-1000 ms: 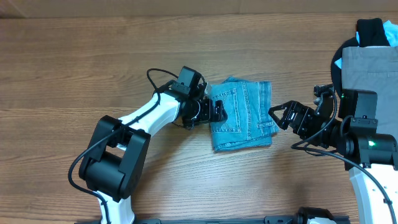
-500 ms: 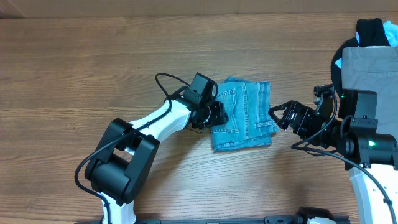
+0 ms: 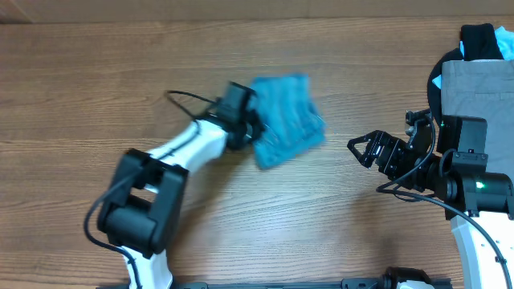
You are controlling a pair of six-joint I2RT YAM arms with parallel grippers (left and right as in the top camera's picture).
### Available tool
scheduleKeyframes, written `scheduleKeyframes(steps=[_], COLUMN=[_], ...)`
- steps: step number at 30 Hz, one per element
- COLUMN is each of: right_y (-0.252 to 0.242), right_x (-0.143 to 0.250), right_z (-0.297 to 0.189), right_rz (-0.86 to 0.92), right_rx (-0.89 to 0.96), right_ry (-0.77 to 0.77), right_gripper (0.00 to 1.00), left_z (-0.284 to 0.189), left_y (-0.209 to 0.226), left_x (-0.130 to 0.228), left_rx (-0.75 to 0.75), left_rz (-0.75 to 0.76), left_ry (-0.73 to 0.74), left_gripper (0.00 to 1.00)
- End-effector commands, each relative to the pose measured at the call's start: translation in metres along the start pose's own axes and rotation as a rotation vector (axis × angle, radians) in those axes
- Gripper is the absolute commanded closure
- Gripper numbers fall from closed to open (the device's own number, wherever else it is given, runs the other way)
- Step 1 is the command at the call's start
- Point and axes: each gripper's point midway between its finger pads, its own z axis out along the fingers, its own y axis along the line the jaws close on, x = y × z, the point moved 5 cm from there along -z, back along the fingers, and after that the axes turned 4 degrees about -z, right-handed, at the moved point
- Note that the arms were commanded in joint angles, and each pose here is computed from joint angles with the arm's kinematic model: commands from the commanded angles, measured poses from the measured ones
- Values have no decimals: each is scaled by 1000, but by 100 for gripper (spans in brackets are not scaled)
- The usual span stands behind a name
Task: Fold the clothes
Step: 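Grasp the folded jeans with the left gripper and carry it to the top-left corner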
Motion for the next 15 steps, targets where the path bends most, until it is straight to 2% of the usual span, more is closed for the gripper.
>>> scheduleKeyframes(steps=[1,5,9,10,13,15], right_y=[2,-1,-1,0,0,0], right_x=[-7,-8,-9,-10,-10,-10], right_z=[-6,-6,-6,-6,-6,-6], right_rz=[-22,-23,-25,-27,-28,-29], right_rx=[17,41,40,39,38,38], right_ry=[-36,-46,-49,-52,-54,-55], right_gripper=[0,0,0,0,0,0], left_z=[-29,-66,-115,-129,-154,-164], left_y=[99,172,260,287,329,347], left_x=[-106,-164,-204,-209,-214,-214], left_rx=[-233,-281,-311,-316,-285,-265], left_rz=[-258,-456,-673,-739,-847,-893], left_ry=[-330,-460,-579,-602,-623,-629], left_gripper=[96,95,83,84,96,96])
